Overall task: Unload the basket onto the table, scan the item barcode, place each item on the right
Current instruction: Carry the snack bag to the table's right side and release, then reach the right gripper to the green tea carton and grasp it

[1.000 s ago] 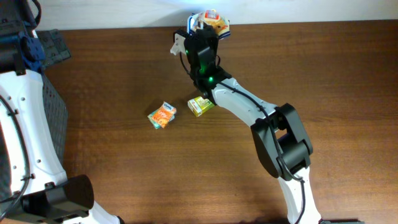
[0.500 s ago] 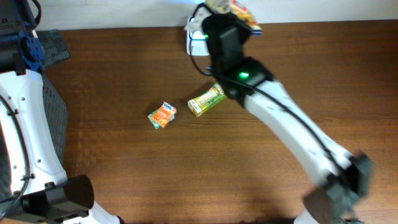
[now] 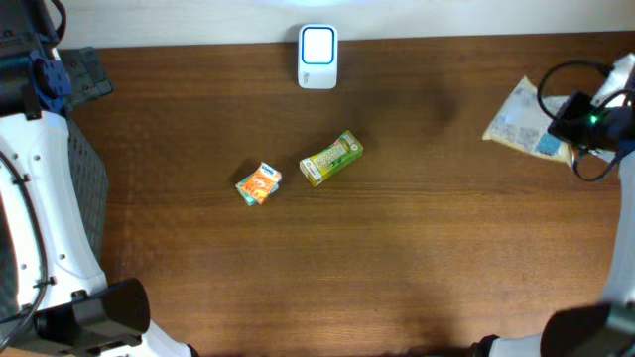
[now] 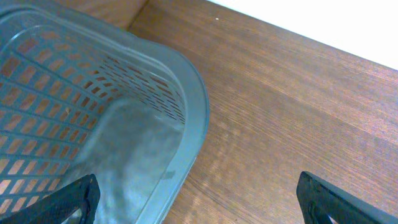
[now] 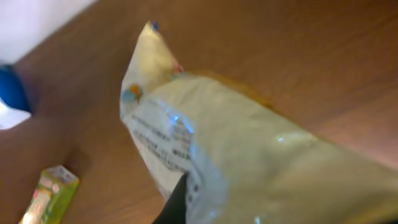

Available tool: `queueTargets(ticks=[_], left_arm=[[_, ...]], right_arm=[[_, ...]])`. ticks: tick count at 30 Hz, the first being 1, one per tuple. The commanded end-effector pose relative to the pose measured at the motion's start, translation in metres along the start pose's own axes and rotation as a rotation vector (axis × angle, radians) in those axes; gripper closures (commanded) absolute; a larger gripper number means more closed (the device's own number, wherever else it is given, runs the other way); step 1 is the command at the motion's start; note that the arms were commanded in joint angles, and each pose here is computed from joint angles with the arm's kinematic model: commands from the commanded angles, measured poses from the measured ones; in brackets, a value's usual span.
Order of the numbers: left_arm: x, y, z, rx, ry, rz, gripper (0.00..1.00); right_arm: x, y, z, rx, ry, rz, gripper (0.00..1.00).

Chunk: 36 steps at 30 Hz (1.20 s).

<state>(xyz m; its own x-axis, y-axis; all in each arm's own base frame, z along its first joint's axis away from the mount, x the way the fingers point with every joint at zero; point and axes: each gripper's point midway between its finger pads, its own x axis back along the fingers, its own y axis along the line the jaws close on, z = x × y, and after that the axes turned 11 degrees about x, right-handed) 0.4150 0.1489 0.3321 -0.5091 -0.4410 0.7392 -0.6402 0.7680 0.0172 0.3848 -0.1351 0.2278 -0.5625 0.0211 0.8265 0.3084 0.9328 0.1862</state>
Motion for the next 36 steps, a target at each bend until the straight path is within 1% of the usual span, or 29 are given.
queueTargets(ticks=[1, 5, 6, 7, 9, 10, 11, 12, 13, 15, 17, 18, 19, 20, 21, 24, 25, 28, 29, 31, 32, 33, 36], left_arm=[[-0.001, 0.001, -0.001, 0.013, 0.0, -0.003, 0.01], [-0.001, 0.001, -0.001, 0.013, 0.0, -0.003, 0.01], [-0.001, 0.001, -0.001, 0.012, 0.0, -0.003, 0.01], [-0.001, 0.001, -0.001, 0.012, 0.0, -0.003, 0.01], [-0.001, 0.001, -0.001, 0.012, 0.0, -0.003, 0.01], [-0.001, 0.001, -0.001, 0.012, 0.0, -0.003, 0.01], [-0.001, 0.001, -0.001, 0.013, 0.0, -0.003, 0.01], [-0.001, 0.001, -0.001, 0.013, 0.0, -0.003, 0.01], [-0.001, 0.001, -0.001, 0.012, 0.0, -0.003, 0.01], [-0.001, 0.001, -0.001, 0.013, 0.0, -0.003, 0.01], [-0.001, 0.001, -0.001, 0.013, 0.0, -0.003, 0.01], [-0.001, 0.001, -0.001, 0.012, 0.0, -0.003, 0.01], [-0.001, 0.001, -0.001, 0.012, 0.0, -0.003, 0.01], [-0.001, 0.001, -0.001, 0.012, 0.0, -0.003, 0.01], [-0.001, 0.001, -0.001, 0.012, 0.0, -0.003, 0.01], [-0.001, 0.001, -0.001, 0.012, 0.0, -0.003, 0.01], [-0.001, 0.001, -0.001, 0.012, 0.0, -0.003, 0.01], [-0.001, 0.001, -0.001, 0.012, 0.0, -0.003, 0.01], [-0.001, 0.002, -0.001, 0.012, 0.0, -0.003, 0.01], [-0.001, 0.001, -0.001, 0.012, 0.0, -0.002, 0.01], [-0.001, 0.001, -0.001, 0.012, 0.0, -0.002, 0.01], [-0.001, 0.001, -0.001, 0.012, 0.0, -0.002, 0.01], [-0.001, 0.001, 0.0, 0.012, 0.0, -0.002, 0.01]], right_arm=[[-0.045, 0.0, 0.009, -0.075, 0.008, -0.137, 0.96], [-0.079, -0.009, 0.042, -0.102, 0.081, -0.125, 0.96], [-0.082, -0.014, 0.051, -0.108, 0.106, -0.101, 0.92], [-0.082, -0.019, 0.058, -0.113, 0.13, -0.068, 0.83], [-0.074, -0.024, 0.063, -0.127, 0.157, -0.04, 0.73], [-0.069, -0.025, 0.06, -0.132, 0.159, -0.037, 0.7], [-0.061, -0.027, 0.056, -0.135, 0.156, -0.029, 0.62], [-0.049, -0.03, 0.048, -0.138, 0.146, -0.008, 0.45], [-0.036, -0.033, 0.041, -0.134, 0.141, 0.024, 0.32], [-0.015, -0.032, 0.03, -0.126, 0.138, 0.052, 0.19], [0.006, -0.015, 0.02, -0.119, 0.134, 0.0, 0.19], [0.012, 0.002, 0.018, -0.101, 0.137, -0.057, 0.2], [0.013, 0.033, 0.017, -0.014, 0.137, -0.168, 0.2], [0.009, 0.085, 0.025, 0.092, 0.165, -0.288, 0.2], [0.005, 0.101, 0.028, 0.129, 0.173, -0.31, 0.2], [-0.015, 0.176, 0.043, 0.297, 0.187, -0.407, 0.2], [-0.028, 0.21, 0.053, 0.349, 0.198, -0.45, 0.2], [-0.063, 0.28, 0.082, 0.454, 0.222, -0.532, 0.2], [-0.082, 0.308, 0.098, 0.507, 0.227, -0.568, 0.2], [-0.108, 0.345, 0.124, 0.574, 0.234, -0.612, 0.2], [-0.127, 0.371, 0.147, 0.623, 0.24, -0.646, 0.2], [-0.138, 0.386, 0.163, 0.653, 0.243, -0.667, 0.2], [-0.149, 0.408, 0.199, 0.707, 0.28, -0.692, 0.2]])
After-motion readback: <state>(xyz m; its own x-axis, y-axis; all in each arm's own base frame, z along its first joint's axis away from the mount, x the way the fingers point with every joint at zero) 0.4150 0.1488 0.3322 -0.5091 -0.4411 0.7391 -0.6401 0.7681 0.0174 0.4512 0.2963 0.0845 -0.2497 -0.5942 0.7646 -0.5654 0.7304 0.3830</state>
